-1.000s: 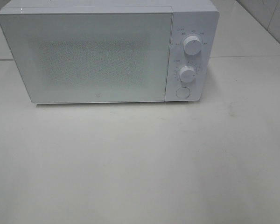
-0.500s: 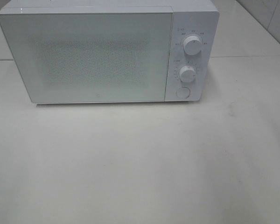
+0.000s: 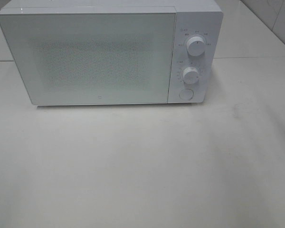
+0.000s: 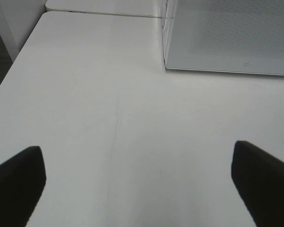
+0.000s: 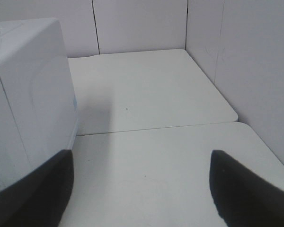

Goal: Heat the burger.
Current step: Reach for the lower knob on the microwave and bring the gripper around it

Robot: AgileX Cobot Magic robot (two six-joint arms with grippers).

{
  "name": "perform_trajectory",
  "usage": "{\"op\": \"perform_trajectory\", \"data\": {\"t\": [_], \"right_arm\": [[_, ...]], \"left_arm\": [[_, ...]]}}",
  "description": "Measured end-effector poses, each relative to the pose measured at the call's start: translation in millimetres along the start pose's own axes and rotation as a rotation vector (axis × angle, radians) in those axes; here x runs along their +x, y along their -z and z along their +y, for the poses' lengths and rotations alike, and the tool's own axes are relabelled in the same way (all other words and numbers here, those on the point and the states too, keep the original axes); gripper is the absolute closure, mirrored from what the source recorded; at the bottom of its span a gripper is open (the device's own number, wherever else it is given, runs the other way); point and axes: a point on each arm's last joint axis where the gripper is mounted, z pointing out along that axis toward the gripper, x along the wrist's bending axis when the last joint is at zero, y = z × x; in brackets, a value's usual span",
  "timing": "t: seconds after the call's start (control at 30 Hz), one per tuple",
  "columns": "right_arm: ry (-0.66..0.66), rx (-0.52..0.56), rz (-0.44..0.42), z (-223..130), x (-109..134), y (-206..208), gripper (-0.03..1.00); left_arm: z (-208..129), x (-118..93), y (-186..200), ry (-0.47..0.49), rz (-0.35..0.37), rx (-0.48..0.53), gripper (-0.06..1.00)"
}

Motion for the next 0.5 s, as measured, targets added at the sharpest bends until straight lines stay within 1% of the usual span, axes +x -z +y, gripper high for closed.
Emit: {"op": "perform_trajectory", "data": {"t": [0.07,0.17,0.23,0.27,0.33,0.4,0.43,0.5], "right_arm": [[0.034,-0.016,0.009,-4.3,5.5,-5.1,0.21],[0.048,-0.021,0.016,-7.1,8.7,-6.0,0.21],[0.084,-0.019,0.027,-19.8,21.8,-7.1,0.21],[0.084,-0.019,0.027,-19.8,21.8,-7.1,0.21],[0.098,-0.007,0.033,-27.0,33.8,-9.0,0.21],[0.107,-0.005,0.037,-29.6,38.1,-9.1,0.21],[0.127,-0.011,0.049,-33.0,46.6,-8.7,0.21],[0.136,-0.014,0.055,-34.5,50.5,-8.5,0.21]], "left_arm": [[0.0,0.0,0.0,0.000,0.000,0.000,-0.05],[0.0,0.0,0.0,0.000,0.000,0.000,-0.05],[0.0,0.0,0.0,0.000,0.000,0.000,-0.05],[0.0,0.0,0.0,0.000,0.000,0.000,-0.05],[0.0,0.0,0.0,0.000,0.000,0.000,-0.05],[0.0,0.0,0.0,0.000,0.000,0.000,-0.05],[0.0,0.0,0.0,0.000,0.000,0.000,-0.05],[0.0,0.0,0.0,0.000,0.000,0.000,-0.05]]}}
